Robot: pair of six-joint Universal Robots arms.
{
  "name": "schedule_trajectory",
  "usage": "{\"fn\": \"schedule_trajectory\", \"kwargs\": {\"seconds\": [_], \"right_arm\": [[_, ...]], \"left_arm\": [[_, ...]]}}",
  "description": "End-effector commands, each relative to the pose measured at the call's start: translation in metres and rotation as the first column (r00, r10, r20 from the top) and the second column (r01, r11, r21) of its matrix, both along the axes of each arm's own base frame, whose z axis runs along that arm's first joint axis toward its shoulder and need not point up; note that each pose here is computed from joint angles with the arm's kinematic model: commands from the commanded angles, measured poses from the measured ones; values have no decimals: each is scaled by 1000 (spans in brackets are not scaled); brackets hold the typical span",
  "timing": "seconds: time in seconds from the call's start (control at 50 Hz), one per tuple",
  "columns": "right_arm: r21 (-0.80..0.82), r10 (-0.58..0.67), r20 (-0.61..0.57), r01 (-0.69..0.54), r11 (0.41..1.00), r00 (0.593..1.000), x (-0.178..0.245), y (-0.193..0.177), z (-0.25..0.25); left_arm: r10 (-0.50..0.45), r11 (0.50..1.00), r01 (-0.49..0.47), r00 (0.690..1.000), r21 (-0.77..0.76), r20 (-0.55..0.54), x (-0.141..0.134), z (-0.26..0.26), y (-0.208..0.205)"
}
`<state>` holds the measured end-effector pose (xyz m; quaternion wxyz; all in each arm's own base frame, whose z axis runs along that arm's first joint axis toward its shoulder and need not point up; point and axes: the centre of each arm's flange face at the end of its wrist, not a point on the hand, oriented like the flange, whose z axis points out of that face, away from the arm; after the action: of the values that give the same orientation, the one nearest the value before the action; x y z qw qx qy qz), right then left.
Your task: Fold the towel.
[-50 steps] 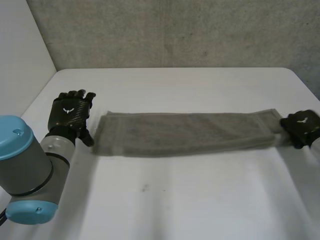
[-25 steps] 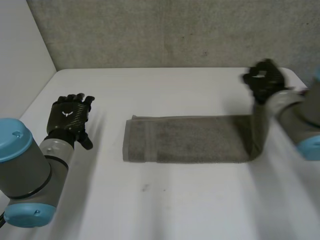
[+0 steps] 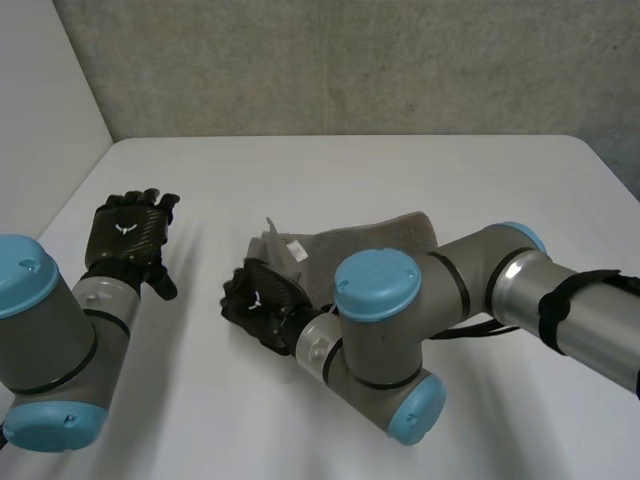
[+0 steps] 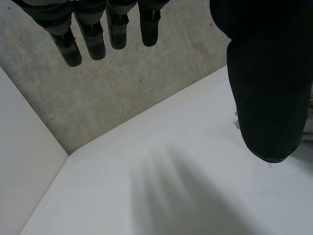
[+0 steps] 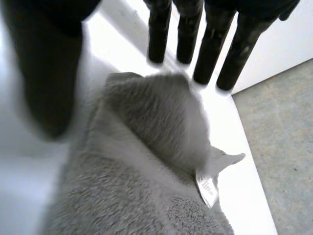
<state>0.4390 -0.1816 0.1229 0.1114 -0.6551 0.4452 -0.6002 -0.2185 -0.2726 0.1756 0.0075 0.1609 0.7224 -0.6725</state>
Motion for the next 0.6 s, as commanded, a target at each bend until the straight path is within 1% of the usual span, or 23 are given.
{"fn": "schedule_trajectory", "kwargs": {"seconds": [0.02, 0.04, 0.08, 0.1, 0.12, 0.14, 0.16, 0.18, 0.2, 0.24, 0.3, 0.34, 0.42, 0.46, 0.52, 0.6], "right_arm": [[130, -183, 141, 165, 978, 973, -52, -42, 62], [130, -183, 141, 165, 978, 973, -52, -42, 62], [230, -266, 219, 215, 949, 939, -79, -54, 80], [230, -266, 219, 215, 949, 939, -79, -55, 80], [285, -314, 231, 245, 927, 921, -94, -61, 81], [286, -315, 231, 245, 926, 921, -94, -61, 81], [334, -365, 230, 279, 901, 902, -109, -68, 79], [382, -417, 215, 317, 868, 883, -124, -75, 72], [383, -418, 215, 318, 868, 883, -124, -76, 72], [430, -480, 166, 374, 822, 862, -145, -82, 56], [436, -503, 140, 403, 805, 853, -155, -85, 48], [422, -541, 87, 461, 781, 837, -175, -92, 33], [402, -546, 39, 487, 775, 837, -188, -96, 20], [411, -529, 16, 477, 777, 848, -191, -98, 8], [419, -524, 16, 470, 776, 851, -191, -99, 4], [412, -537, 29, 479, 775, 843, -196, -107, -3]], "left_arm": [[-5, 1000, 5, 1000, -10, -3, -1, 3, 0], [-5, 1000, 5, 1000, -10, -3, -1, 3, 0], [-23, 1000, 23, 1000, -17, -6, -5, 5, 2], [-23, 1000, 23, 1000, -17, -6, -5, 5, 2], [-32, 999, 32, 999, -20, -6, -7, 6, 3], [-32, 999, 32, 999, -20, -6, -7, 6, 3], [-43, 999, 43, 999, -26, -8, -10, 8, 3], [-58, 998, 58, 998, -29, -9, -13, 8, 6], [-59, 998, 58, 998, -29, -9, -13, 8, 6], [-83, 996, 83, 996, -36, -12, -20, 11, 10], [-89, 995, 89, 996, -36, -12, -22, 11, 11], [-92, 995, 92, 996, -36, -12, -23, 10, 11], [-94, 995, 93, 996, -31, -10, -23, 9, 12], [-94, 995, 93, 996, -29, -9, -23, 8, 12], [-95, 995, 95, 995, -24, -8, -24, 7, 12], [-94, 995, 94, 996, -18, -6, -23, 5, 13]]}}
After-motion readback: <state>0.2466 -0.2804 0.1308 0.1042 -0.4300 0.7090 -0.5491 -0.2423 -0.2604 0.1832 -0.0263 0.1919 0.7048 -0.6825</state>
